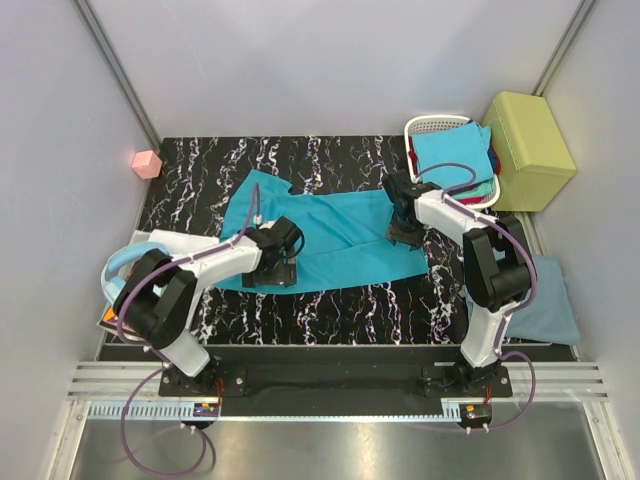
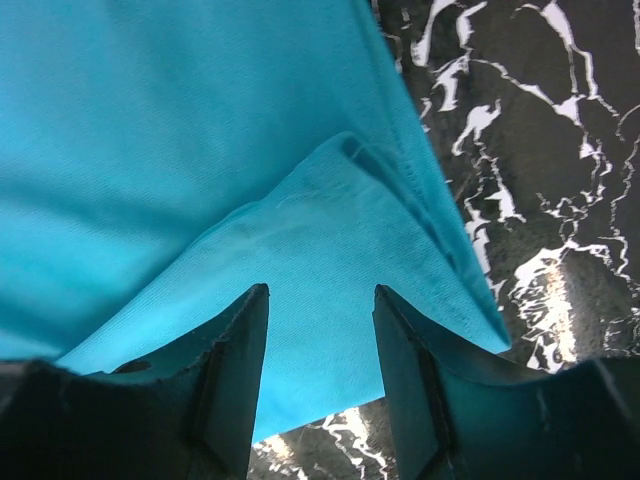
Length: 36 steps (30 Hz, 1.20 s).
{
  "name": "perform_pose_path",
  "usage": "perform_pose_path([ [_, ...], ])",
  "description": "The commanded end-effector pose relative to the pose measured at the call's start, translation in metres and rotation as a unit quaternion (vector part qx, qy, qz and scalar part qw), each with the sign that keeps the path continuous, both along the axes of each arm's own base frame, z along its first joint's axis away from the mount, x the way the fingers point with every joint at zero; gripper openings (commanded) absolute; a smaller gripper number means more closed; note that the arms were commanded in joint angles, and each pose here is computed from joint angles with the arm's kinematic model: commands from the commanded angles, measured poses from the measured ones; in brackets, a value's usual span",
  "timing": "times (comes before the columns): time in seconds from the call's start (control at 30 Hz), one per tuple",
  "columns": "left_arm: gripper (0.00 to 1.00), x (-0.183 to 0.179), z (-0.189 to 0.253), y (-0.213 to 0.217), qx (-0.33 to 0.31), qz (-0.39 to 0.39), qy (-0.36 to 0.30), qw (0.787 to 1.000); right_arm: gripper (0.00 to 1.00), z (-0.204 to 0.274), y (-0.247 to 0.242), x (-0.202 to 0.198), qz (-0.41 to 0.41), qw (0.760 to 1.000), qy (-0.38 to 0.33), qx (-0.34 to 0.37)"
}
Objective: Fold and stack the t-shirts
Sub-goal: Fold the flattened tshirt in 1/3 of the way
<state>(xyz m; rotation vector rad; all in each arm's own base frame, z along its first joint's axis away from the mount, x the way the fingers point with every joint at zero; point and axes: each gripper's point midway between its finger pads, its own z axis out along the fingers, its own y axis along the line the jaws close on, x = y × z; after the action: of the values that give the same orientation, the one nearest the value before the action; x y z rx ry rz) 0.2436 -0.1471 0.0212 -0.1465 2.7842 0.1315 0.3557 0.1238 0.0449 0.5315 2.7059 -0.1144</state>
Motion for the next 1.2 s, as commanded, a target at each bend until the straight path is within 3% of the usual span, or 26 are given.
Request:
perform_pose_path([
  [0.0, 0.86, -0.005, 0.013, 0.003, -0.003, -0.010, -0.007, 1.000, 0.54, 0.013, -0.010, 0.010, -0.014, 0.999, -0.022, -0.024],
  [0.2, 0.86, -0.009, 0.011, 0.004, -0.005, -0.016, 0.000, 1.000, 0.53, -0.005, -0.013, -0.009, -0.024, 0.999, 0.010, -0.021],
  [0.5, 0.87, -0.010, 0.012, 0.000, -0.012, -0.028, 0.003, 1.000, 0.48, -0.028, -0.027, -0.075, -0.041, 0.997, 0.065, -0.010],
  [0.8, 0.86, -0.010, 0.014, -0.004, -0.017, -0.043, 0.004, 0.999, 0.47, -0.027, -0.025, -0.110, -0.051, 0.996, 0.071, 0.001],
  [0.93, 0.86, -0.003, 0.029, -0.004, -0.015, -0.044, -0.023, 0.999, 0.54, -0.007, -0.023, -0.087, -0.027, 0.999, 0.022, -0.001],
  [1.03, 0.88, 0.019, 0.086, -0.005, -0.020, -0.037, -0.119, 0.992, 0.62, 0.050, -0.009, -0.047, 0.016, 0.998, -0.064, 0.014],
  [1.17, 0.93, 0.042, 0.181, -0.004, -0.061, -0.024, -0.250, 0.966, 0.63, 0.128, 0.022, -0.001, 0.064, 0.984, -0.153, 0.061],
])
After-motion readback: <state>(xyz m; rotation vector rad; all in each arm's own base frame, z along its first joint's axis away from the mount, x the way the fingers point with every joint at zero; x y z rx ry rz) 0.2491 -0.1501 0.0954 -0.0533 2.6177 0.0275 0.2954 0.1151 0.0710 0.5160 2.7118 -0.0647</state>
